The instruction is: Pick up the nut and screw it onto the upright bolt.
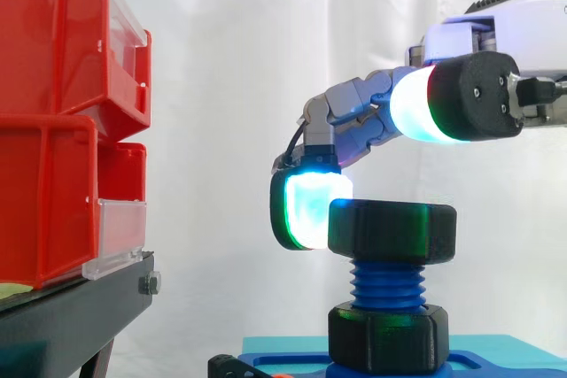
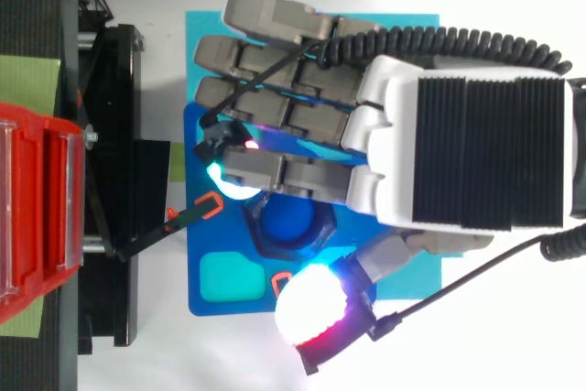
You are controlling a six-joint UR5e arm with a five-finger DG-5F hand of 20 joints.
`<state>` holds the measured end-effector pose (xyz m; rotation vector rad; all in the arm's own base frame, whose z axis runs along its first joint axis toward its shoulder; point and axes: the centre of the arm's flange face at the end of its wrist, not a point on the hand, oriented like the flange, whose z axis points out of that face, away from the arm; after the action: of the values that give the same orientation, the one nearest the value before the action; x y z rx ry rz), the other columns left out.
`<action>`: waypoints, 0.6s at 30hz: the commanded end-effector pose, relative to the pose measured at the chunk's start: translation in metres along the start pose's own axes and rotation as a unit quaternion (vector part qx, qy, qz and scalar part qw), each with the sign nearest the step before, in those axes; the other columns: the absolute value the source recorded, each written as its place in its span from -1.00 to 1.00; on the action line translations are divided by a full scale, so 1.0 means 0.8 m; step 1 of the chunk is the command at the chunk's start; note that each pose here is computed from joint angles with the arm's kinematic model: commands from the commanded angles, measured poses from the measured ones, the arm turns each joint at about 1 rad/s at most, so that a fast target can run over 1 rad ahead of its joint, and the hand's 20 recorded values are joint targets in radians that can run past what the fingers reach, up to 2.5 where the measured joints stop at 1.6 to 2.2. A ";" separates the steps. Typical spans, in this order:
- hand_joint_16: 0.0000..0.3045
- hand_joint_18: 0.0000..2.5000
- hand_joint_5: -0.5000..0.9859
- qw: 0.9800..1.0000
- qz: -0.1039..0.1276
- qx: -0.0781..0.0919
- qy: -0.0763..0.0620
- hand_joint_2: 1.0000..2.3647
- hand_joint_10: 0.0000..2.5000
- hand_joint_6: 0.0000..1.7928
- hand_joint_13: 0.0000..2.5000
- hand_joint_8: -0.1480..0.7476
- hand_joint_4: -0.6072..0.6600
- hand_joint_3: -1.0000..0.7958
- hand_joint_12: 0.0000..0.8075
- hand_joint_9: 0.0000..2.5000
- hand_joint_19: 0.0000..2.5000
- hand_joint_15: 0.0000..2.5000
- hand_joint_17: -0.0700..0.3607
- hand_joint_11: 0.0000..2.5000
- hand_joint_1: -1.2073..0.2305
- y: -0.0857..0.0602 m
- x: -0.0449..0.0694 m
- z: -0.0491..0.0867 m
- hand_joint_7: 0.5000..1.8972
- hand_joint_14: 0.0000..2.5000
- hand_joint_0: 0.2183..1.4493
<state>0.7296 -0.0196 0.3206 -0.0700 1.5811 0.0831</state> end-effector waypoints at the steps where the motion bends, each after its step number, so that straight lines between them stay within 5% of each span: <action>1: -0.84 -1.00 -0.35 1.000 0.000 0.000 0.001 -1.00 -1.00 -0.44 -0.72 -0.05 0.32 -0.44 -0.40 -0.52 -1.00 -1.00 -0.42 -1.00 0.53 -0.005 0.000 -0.001 0.28 -1.00 -0.50; 14: -0.89 -0.89 -0.29 1.000 0.000 -0.005 0.000 -1.00 -1.00 -0.44 -0.62 -0.07 0.23 -0.44 -0.50 -0.36 -1.00 -1.00 -0.50 -1.00 0.52 -0.020 -0.001 -0.003 0.27 -1.00 -0.48; 18: -0.88 -0.91 -0.37 1.000 0.000 -0.007 -0.011 -1.00 -1.00 -0.44 -0.64 -0.06 0.33 -0.44 -0.46 -0.39 -1.00 -1.00 -0.48 -1.00 0.54 -0.025 -0.018 0.002 0.13 -1.00 -0.50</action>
<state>0.7305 -0.0370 0.3269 -0.0775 1.5720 0.0916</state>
